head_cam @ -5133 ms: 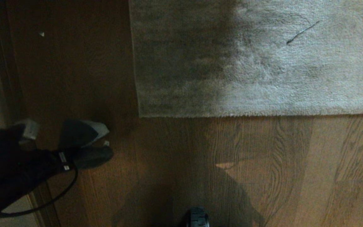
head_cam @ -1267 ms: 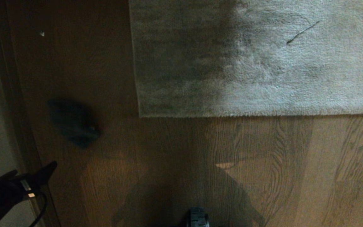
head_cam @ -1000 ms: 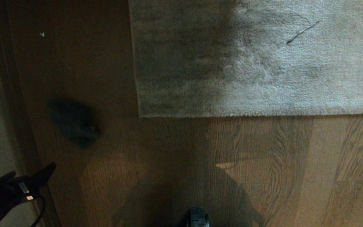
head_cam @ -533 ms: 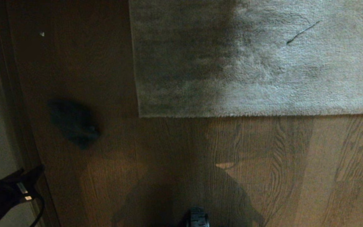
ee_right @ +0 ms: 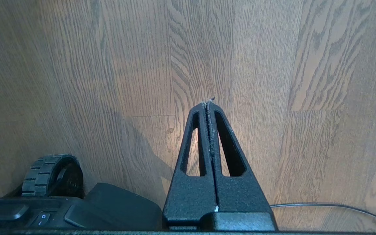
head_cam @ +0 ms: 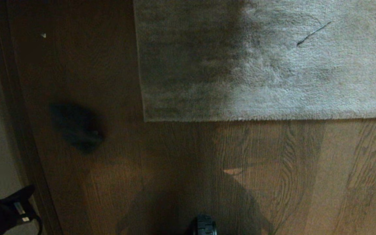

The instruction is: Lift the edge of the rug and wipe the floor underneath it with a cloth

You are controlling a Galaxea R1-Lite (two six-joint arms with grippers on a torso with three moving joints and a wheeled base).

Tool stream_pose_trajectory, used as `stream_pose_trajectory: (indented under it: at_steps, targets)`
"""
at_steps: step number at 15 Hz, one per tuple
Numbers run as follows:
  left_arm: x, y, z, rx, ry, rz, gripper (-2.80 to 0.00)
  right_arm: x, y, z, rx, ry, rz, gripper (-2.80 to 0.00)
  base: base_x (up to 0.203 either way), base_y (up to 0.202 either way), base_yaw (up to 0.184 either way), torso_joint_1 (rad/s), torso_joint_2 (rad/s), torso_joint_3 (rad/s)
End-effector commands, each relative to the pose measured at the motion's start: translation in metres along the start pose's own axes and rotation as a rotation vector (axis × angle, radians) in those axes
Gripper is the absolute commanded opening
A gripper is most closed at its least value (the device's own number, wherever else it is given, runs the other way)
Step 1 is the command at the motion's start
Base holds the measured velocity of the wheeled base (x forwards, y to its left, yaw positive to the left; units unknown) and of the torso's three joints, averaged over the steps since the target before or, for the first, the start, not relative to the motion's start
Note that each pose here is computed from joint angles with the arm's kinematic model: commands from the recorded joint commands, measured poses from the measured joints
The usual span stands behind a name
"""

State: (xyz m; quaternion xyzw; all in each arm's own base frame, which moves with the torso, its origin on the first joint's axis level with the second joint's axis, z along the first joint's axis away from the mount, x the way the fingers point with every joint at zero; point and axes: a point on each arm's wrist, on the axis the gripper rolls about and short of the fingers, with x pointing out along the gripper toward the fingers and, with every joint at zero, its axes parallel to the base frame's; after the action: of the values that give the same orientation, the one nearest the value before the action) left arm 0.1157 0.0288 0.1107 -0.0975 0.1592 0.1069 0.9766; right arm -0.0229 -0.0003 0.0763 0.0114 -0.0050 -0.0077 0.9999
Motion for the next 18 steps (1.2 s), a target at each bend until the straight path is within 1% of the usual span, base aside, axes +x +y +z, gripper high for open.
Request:
stream_pose_trajectory:
  at_steps: [1, 3, 6, 9, 11, 14, 16, 18]
  targets:
    - [-0.010, -0.001, 0.001, 0.001, -0.028, -0.019, -2.80, 0.000, 0.000, 0.000, 0.000, 0.001, 0.000, -2.80, 0.000, 0.000, 0.000, 0.000, 0.00, 0.000]
    - [-0.019, -0.002, -0.003, 0.001, -0.011, -0.053, -2.80, 0.000, 0.000, 0.000, 0.000, 0.001, 0.000, -2.80, 0.000, 0.000, 0.000, 0.000, 0.00, 0.000]
    - [-0.031, -0.002, -0.011, -0.002, 0.024, -0.083, -2.80, 0.000, 0.000, 0.000, 0.000, 0.001, 0.000, -2.80, 0.000, 0.000, 0.000, 0.000, 0.00, 0.000]
    - [-0.047, -0.004, -0.020, -0.004, 0.044, -0.150, -2.80, 0.000, 0.000, 0.000, 0.000, 0.001, 0.000, -2.80, 0.000, 0.000, 0.000, 0.000, 0.00, 0.000]
    - [-0.058, -0.004, -0.028, -0.006, 0.059, -0.170, -2.80, 0.000, 0.000, 0.000, 0.000, 0.001, 0.000, -2.80, 0.000, 0.000, 0.000, 0.000, 0.00, 0.000]
    - [-0.075, -0.003, -0.041, -0.005, 0.050, -0.197, -2.80, 0.000, 0.000, 0.000, 0.000, 0.001, 0.000, -2.80, 0.000, 0.000, 0.000, 0.000, 0.00, 0.000]
    - [-0.087, -0.004, -0.049, 0.007, 0.054, -0.252, -2.80, 0.000, 0.000, 0.000, 0.000, 0.001, 0.000, -2.80, 0.000, 0.000, 0.000, 0.000, 0.00, 0.000]
    - [-0.094, -0.004, -0.052, 0.024, 0.055, -0.302, -2.80, 0.000, 0.000, 0.000, 0.000, 0.001, -0.001, -2.80, 0.000, 0.000, 0.000, 0.000, 0.00, 0.000]
